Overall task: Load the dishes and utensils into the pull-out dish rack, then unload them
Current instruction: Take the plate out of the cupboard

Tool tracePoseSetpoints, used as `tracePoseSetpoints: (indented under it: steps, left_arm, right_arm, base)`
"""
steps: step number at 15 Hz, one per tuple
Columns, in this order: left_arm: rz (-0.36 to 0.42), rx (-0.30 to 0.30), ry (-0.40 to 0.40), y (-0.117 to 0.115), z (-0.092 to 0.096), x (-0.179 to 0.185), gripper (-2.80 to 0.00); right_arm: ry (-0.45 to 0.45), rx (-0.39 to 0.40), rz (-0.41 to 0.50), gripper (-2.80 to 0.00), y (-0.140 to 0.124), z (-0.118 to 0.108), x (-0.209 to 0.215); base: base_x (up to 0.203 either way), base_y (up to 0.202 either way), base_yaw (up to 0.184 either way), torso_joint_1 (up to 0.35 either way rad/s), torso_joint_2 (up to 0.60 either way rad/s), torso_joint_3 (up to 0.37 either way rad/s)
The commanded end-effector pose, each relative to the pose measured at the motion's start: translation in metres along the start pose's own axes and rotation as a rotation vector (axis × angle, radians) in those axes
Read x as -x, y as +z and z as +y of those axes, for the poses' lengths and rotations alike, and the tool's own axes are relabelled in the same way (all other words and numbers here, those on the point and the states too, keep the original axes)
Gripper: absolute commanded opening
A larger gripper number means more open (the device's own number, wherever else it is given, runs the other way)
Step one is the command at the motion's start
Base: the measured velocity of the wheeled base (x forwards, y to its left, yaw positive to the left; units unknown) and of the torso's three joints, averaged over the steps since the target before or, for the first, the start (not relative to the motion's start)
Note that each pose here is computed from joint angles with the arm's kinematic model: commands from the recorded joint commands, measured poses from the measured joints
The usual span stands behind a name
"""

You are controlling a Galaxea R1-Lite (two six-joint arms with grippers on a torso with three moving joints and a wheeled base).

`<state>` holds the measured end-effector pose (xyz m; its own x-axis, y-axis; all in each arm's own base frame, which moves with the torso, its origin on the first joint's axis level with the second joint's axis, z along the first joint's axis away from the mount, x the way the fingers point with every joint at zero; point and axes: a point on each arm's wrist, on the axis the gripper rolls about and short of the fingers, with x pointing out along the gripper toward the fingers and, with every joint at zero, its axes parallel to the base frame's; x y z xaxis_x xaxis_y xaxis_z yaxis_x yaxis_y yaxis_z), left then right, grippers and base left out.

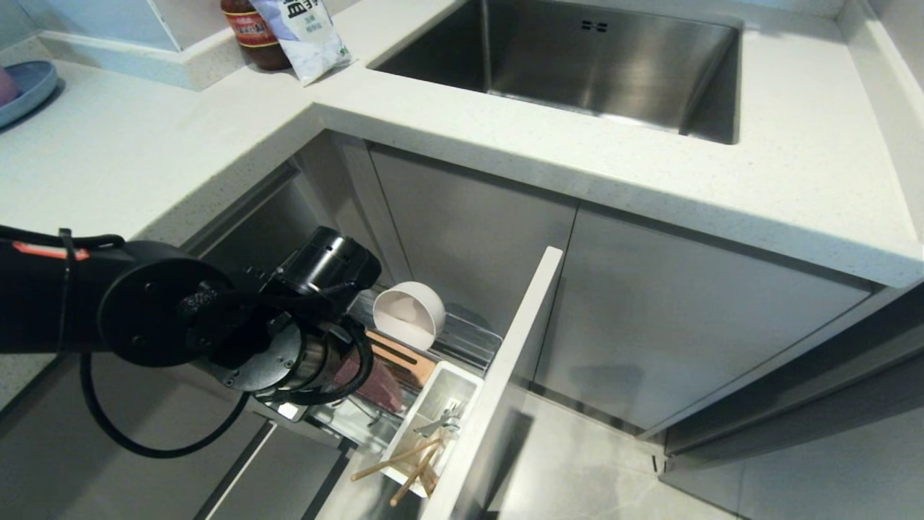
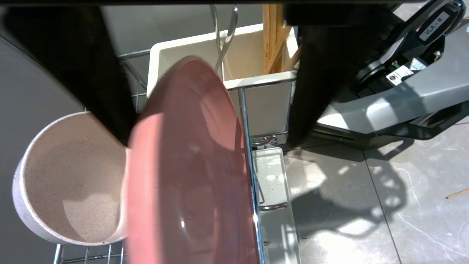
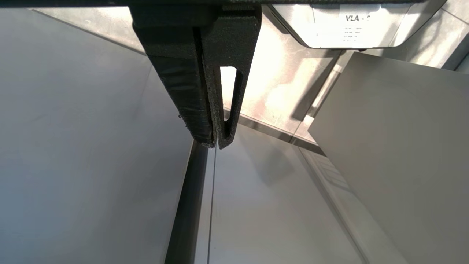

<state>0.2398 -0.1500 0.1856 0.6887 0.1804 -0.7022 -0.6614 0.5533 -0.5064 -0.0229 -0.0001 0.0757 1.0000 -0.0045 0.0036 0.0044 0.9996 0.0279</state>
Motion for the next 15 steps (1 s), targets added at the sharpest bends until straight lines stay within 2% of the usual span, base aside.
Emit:
tracePoseSetpoints:
  steps: [1, 11, 15]
  left_arm:
    - [-0.005, 0.011, -0.001, 0.001, 0.001, 0.001, -2.80]
    - [-0.032, 0.022, -0.019, 0.006, 0.006, 0.013, -2.80]
    - [-0.056, 0.041, -0.073, 0.014, 0.009, 0.032, -2.80]
  right_arm:
    - [0.000, 0.000, -0.002, -2.80, 0.000, 0.000, 0.000]
    - [0.000, 0.000, -0.003, -2.80, 0.000, 0.000, 0.000]
    - [0.000, 0.000, -0.001, -2.80, 0.000, 0.000, 0.000]
  base:
    - [0.000, 0.000, 0.000, 0.000, 0.00, 0.000]
    - [0.000, 0.000, 0.000, 0.000, 0.00, 0.000]
    - [0.000, 0.000, 0.000, 0.000, 0.00, 0.000]
